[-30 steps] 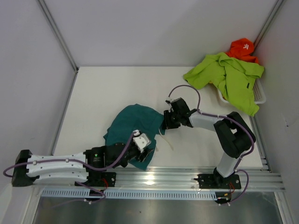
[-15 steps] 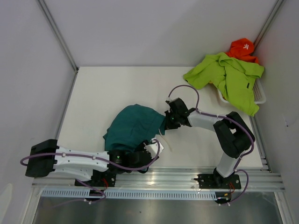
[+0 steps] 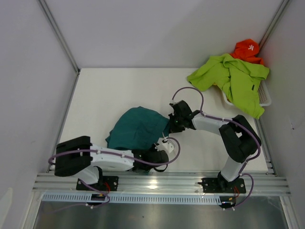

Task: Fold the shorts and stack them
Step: Flatten the shorts out

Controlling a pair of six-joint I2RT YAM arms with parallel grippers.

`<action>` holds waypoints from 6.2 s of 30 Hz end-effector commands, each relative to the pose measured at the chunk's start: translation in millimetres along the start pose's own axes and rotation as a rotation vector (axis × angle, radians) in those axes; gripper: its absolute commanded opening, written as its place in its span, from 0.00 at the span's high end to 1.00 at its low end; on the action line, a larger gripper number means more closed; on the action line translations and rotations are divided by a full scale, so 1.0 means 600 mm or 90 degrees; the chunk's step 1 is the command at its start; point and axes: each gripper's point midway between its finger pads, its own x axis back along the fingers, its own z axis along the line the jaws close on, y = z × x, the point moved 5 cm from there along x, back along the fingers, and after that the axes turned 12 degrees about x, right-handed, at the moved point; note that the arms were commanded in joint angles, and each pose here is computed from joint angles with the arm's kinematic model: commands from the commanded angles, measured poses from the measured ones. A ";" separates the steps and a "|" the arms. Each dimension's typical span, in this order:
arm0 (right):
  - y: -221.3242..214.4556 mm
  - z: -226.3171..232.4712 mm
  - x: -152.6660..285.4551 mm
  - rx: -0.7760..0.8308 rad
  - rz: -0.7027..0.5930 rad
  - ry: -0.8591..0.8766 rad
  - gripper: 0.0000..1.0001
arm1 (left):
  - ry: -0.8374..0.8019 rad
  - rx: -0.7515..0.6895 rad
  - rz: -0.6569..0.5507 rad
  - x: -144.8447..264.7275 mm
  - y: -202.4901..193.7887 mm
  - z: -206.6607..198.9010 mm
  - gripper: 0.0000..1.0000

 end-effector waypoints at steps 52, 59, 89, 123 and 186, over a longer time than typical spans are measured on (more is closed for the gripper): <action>0.059 0.135 -0.026 -0.228 -0.240 0.288 0.33 | -0.014 0.359 -0.208 0.178 0.086 0.147 0.01; 0.097 0.149 -0.028 -0.229 -0.313 0.317 0.48 | -0.069 0.318 -0.246 0.175 0.085 0.138 0.01; 0.177 0.173 0.282 -0.274 -0.336 0.174 1.00 | -0.173 0.156 -0.359 0.169 0.135 0.095 0.01; 0.153 0.151 0.417 -0.460 -0.329 0.085 1.00 | 0.167 -0.148 -0.648 0.134 0.213 -0.023 0.01; -0.036 0.079 0.241 0.334 -0.438 0.125 0.01 | -0.069 0.247 -0.538 0.342 0.294 0.204 1.00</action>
